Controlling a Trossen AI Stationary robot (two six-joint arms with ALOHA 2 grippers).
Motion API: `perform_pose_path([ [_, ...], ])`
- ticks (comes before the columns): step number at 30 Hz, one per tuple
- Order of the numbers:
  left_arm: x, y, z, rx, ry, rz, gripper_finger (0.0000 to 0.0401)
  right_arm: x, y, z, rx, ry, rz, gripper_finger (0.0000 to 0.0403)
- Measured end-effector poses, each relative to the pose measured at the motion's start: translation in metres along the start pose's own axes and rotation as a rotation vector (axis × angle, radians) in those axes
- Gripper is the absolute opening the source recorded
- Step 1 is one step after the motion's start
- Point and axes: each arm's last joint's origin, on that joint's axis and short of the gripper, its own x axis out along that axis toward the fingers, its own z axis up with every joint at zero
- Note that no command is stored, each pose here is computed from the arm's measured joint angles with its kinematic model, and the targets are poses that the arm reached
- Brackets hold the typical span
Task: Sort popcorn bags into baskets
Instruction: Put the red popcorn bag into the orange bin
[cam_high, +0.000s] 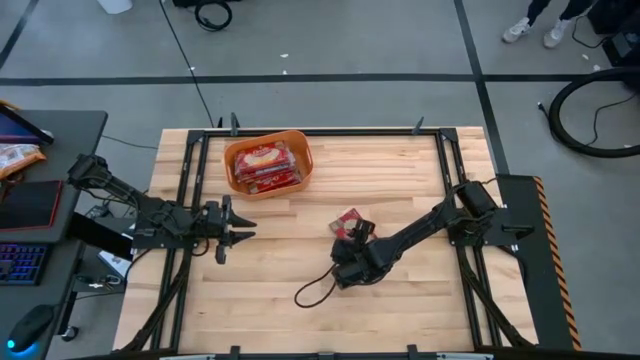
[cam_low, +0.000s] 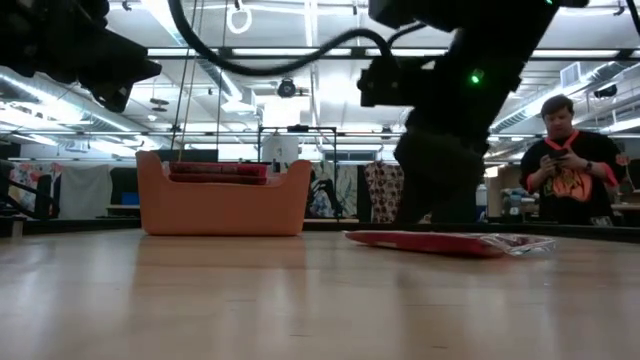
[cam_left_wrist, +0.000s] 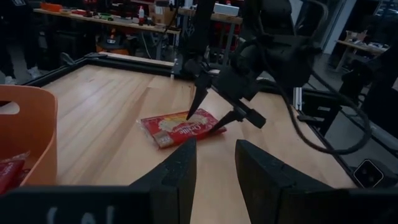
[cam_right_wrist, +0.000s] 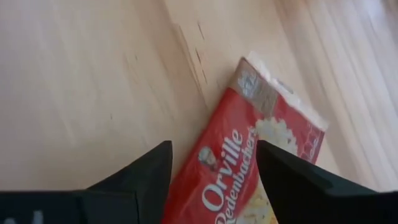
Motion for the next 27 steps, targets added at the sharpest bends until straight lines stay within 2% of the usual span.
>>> perform_pose_path([
  [8, 0.0, 0.0, 0.0, 0.0, 0.0, 0.0, 0.0117, 0.008, 0.003, -0.015, 0.049, 0.003, 0.016, 0.0218],
  [18, 0.0, 0.0, 0.0, -0.001, 0.0, 0.0, 0.0117, 0.014, 0.003, -0.038, 0.013, 0.016, -0.021, 0.0204],
  [27, 0.0, 0.0, 0.0, 0.0, 0.001, 0.0, 0.0117, 0.014, -0.004, -0.05, -0.202, 0.06, -0.104, 0.0169],
])
